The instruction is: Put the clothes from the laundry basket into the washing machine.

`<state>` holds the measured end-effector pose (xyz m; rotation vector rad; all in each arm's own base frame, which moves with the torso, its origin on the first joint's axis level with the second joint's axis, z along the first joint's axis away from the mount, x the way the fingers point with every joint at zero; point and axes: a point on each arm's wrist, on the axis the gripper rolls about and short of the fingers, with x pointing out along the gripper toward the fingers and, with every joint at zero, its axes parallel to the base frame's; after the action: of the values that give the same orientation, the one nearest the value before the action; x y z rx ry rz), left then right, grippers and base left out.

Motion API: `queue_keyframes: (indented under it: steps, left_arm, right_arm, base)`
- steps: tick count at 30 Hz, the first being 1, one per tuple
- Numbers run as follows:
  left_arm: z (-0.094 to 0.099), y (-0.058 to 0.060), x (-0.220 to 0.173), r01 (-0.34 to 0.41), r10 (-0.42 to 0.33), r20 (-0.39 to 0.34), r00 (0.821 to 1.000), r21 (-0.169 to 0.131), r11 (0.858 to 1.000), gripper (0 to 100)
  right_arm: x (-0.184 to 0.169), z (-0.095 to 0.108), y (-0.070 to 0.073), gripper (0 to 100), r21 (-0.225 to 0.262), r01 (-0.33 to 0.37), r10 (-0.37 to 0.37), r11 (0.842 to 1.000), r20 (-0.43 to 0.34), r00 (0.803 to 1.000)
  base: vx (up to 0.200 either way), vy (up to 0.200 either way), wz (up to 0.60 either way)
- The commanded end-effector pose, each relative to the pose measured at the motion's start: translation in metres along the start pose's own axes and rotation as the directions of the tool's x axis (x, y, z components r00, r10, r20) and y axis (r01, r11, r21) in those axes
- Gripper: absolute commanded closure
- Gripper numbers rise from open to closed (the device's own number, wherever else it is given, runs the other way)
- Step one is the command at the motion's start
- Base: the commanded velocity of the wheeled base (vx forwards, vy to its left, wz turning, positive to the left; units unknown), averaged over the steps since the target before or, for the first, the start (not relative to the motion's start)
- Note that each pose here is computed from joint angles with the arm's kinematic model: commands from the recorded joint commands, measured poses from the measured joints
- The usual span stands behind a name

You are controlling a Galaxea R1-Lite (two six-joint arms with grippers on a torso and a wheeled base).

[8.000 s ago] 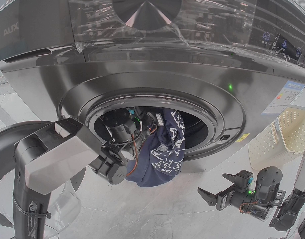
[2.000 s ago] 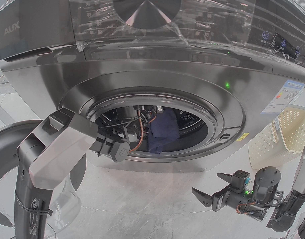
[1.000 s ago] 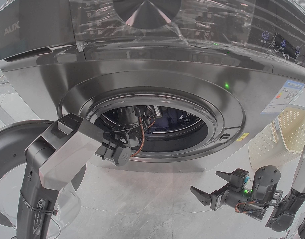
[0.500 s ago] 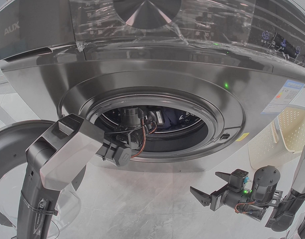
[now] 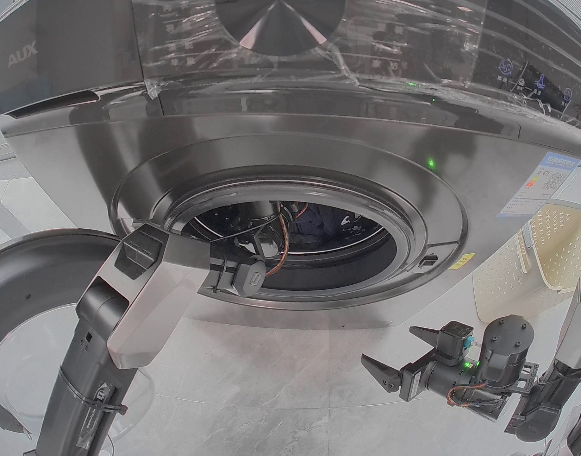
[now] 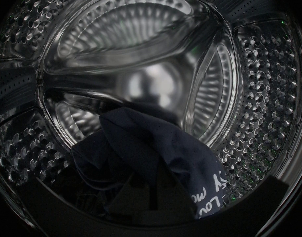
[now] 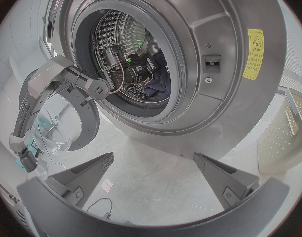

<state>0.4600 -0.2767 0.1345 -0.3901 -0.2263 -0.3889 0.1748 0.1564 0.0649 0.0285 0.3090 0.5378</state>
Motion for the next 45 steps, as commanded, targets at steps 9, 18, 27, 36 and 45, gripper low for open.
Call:
queue_keyframes:
  steps: [9,18,27,36,45]
  left_arm:
    - [0.0,-0.002,-0.001,0.009,-0.009,0.034,0.999,0.003,1.0,0]
    - [0.01,-0.023,-0.048,0.027,-0.016,-0.104,0.994,0.098,0.995,0]
    - [0.029,-0.055,-0.145,0.179,-0.13,-0.294,0.947,0.145,0.973,0]
    - [0.058,-0.064,-0.256,0.358,-0.261,-0.436,0.861,0.154,0.921,0]
    - [0.091,-0.046,-0.314,0.382,-0.289,-0.446,0.847,0.134,0.914,0]
  right_arm:
    - [0.0,0.0,0.0,0,-0.001,-0.001,0.001,1.0,-0.001,1.0]
    - [-0.003,-0.001,0.0,0,-0.001,-0.001,0.001,1.0,-0.005,1.0]
    - [-0.014,-0.006,0.002,0,-0.015,-0.043,0.042,0.999,-0.038,0.998]
    - [-0.034,0.0,0.006,0,-0.025,-0.08,0.079,0.997,-0.004,0.997]
    - [-0.061,0.027,0.0,0,0.016,-0.064,0.061,0.998,0.149,0.987]
  base:
    - [0.0,0.0,0.0]
    - [0.0,0.0,0.0]
    - [0.0,0.0,0.0]
    - [0.0,0.0,0.0]
    - [0.0,0.0,0.0]
